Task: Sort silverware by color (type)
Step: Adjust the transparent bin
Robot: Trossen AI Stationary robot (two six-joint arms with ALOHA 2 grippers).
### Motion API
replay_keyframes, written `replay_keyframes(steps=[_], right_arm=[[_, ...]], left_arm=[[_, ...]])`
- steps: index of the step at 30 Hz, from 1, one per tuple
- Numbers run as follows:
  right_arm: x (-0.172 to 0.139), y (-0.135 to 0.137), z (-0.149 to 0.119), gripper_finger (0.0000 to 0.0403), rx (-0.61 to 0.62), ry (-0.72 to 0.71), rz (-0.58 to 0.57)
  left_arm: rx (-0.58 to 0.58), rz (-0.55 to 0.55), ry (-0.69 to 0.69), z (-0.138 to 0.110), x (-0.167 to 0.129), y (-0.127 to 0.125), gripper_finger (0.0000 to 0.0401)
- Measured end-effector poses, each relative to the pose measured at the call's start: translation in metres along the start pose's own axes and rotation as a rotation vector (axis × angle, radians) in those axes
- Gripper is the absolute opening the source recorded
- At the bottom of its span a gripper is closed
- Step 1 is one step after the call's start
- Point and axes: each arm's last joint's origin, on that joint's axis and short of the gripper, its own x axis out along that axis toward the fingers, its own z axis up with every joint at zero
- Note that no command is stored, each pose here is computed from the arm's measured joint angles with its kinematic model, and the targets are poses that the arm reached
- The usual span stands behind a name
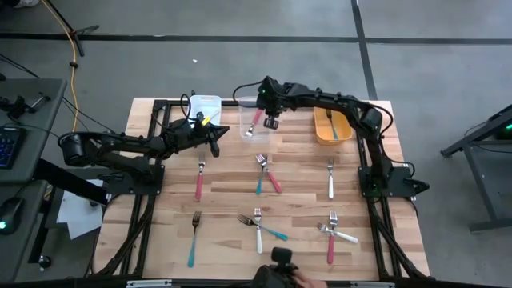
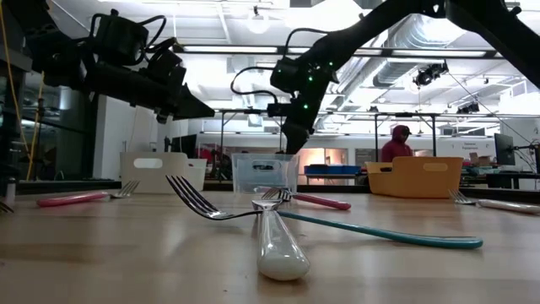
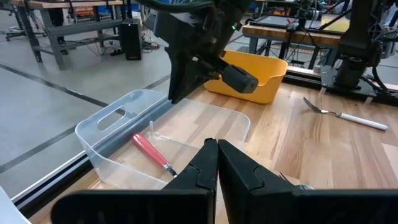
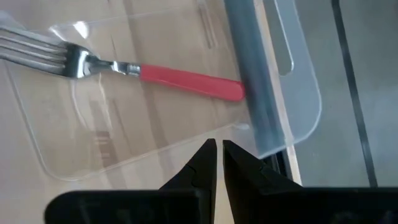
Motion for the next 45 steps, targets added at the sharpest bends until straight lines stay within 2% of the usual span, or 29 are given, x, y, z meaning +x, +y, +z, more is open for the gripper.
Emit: replay_keyframes(steps=[13, 22, 27, 29, 32, 40, 43, 45], right_arm=[[0.001, -0.008, -0.01, 0.0021, 0.01, 0.095, -0.065], [0.001, -0.009, -0.008, 0.0021, 0.054, 0.07, -0.074], [0.0, -0.004, 0.002, 0.0021, 0.055, -0.054, 0.046], [-0.004, 0.002, 0.002, 0.0021, 0.035, -0.036, 0.057], [-0.019, 0.007, 0.0, 0.0021, 0.011, 0.032, 0.01], [-0.065, -0.007, -0.016, 0.0002, 0.103, 0.146, -0.08], [-0.069, -0.008, -0.02, 0.0002, 0.127, 0.172, -0.086], [-0.068, -0.006, -0.022, 0.0001, 0.126, 0.193, -0.078]], left_arm=[[0.0, 0.0, 0.0, 0.0, 0.0, 0.0, 0.0003], [0.0, 0.0, 0.0, 0.0, 0.0, 0.0, 0.0003], [0.0, -0.006, 0.017, -0.002, 0.0, 0.0, 0.0003], [0.0, -0.021, 0.042, -0.004, 0.0, 0.0, 0.0003], [-0.002, -0.023, 0.064, -0.008, 0.002, 0.0, 0.0001], [0.008, -0.047, 0.193, -0.012, 0.04, -0.008, 0.0001], [0.017, -0.041, 0.273, -0.015, 0.061, -0.01, 0.0], [0.024, 0.004, 0.329, -0.017, 0.074, -0.009, 0.0]])
